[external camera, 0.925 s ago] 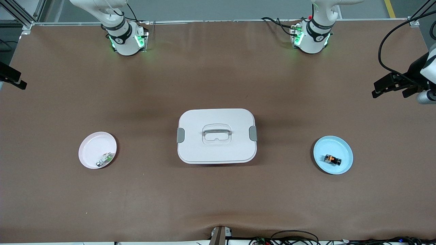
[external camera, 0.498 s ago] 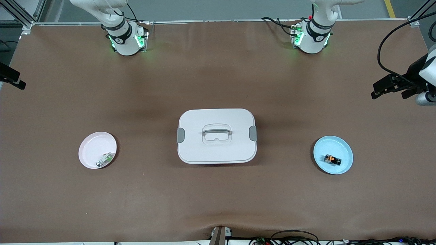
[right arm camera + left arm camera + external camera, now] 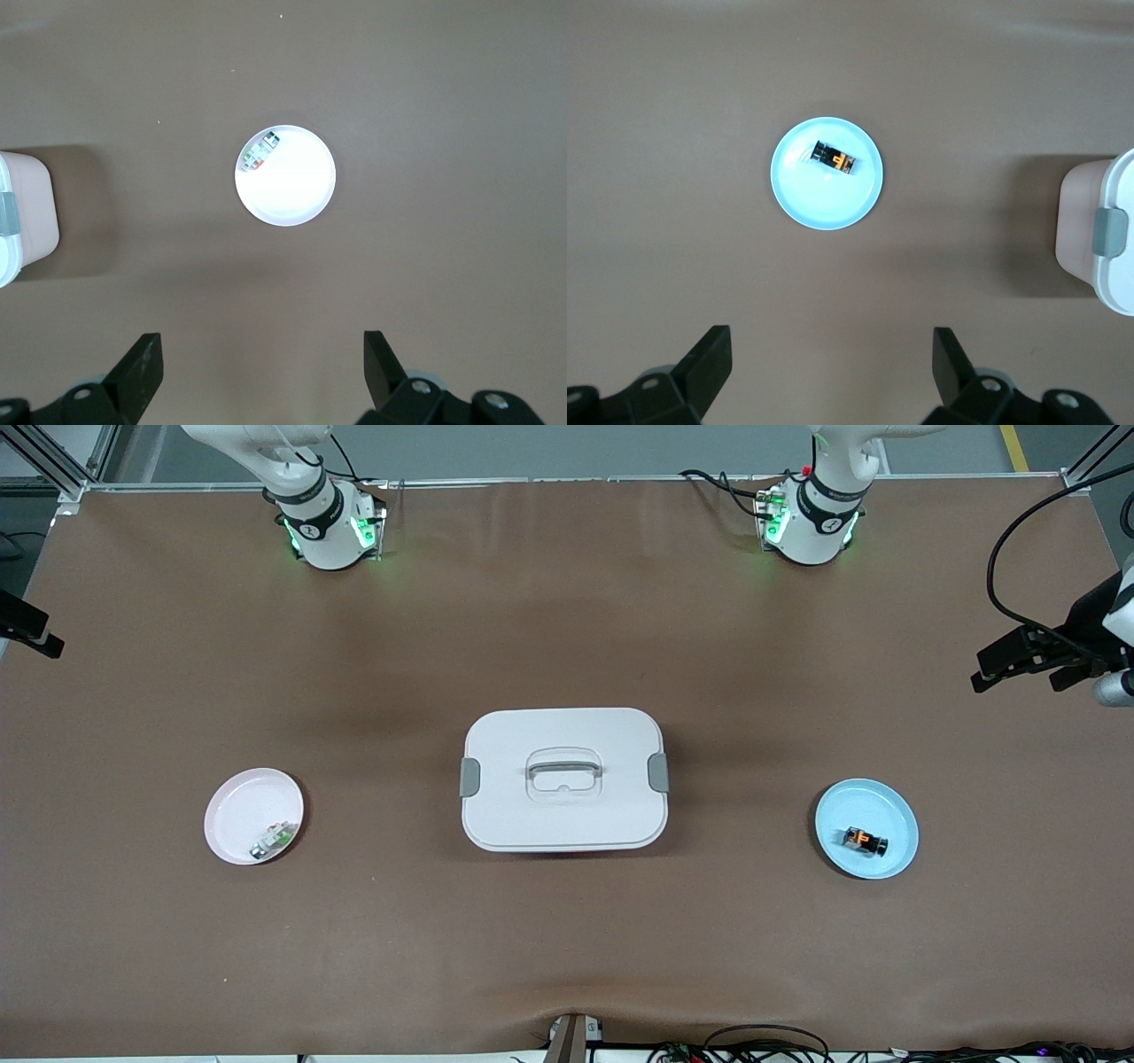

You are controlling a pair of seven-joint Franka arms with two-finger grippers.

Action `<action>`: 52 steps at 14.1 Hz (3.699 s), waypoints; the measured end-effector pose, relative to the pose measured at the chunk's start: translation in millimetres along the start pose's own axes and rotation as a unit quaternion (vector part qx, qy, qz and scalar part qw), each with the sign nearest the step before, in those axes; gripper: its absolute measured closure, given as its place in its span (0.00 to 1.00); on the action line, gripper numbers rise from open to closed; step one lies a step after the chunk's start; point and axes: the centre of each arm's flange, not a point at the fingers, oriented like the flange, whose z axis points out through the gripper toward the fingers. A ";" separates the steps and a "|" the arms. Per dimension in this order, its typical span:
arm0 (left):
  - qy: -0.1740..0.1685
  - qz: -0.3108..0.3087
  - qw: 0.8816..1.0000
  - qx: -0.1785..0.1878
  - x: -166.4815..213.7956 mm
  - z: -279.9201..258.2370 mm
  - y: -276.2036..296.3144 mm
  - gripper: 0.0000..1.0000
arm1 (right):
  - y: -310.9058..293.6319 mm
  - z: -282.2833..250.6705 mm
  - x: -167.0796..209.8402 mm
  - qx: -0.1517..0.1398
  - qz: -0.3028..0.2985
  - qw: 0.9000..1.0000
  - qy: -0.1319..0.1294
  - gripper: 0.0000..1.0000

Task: Transfer orange switch to right arm and place
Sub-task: 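Move the left gripper toward the black-and-orange switch on the blue plate, then lower the left gripper over the black-and-orange switch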

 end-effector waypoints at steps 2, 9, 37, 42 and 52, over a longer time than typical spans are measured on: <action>0.011 0.000 1.000 -0.001 4.6 0.0 -0.3 0.00 | 0.0 0.0 0.0 0.000 0.000 1.000 0.000 0.00; -0.001 0.024 1.000 0.001 17.1 19.5 -22.9 0.00 | 0.4 0.0 0.0 0.000 0.000 1.000 0.000 0.00; -0.003 0.134 0.990 0.052 80.7 322.3 -10.7 0.00 | 1.1 1.7 -2.3 0.000 0.001 1.000 -0.010 0.00; -0.015 0.200 0.979 0.047 86.0 353.6 -12.7 0.00 | 1.1 1.7 -2.3 0.000 0.003 1.000 -0.010 0.00; -0.041 0.207 0.977 0.039 82.5 405.0 -13.2 0.00 | -1.8 1.8 -2.3 0.008 0.011 1.000 -0.010 0.00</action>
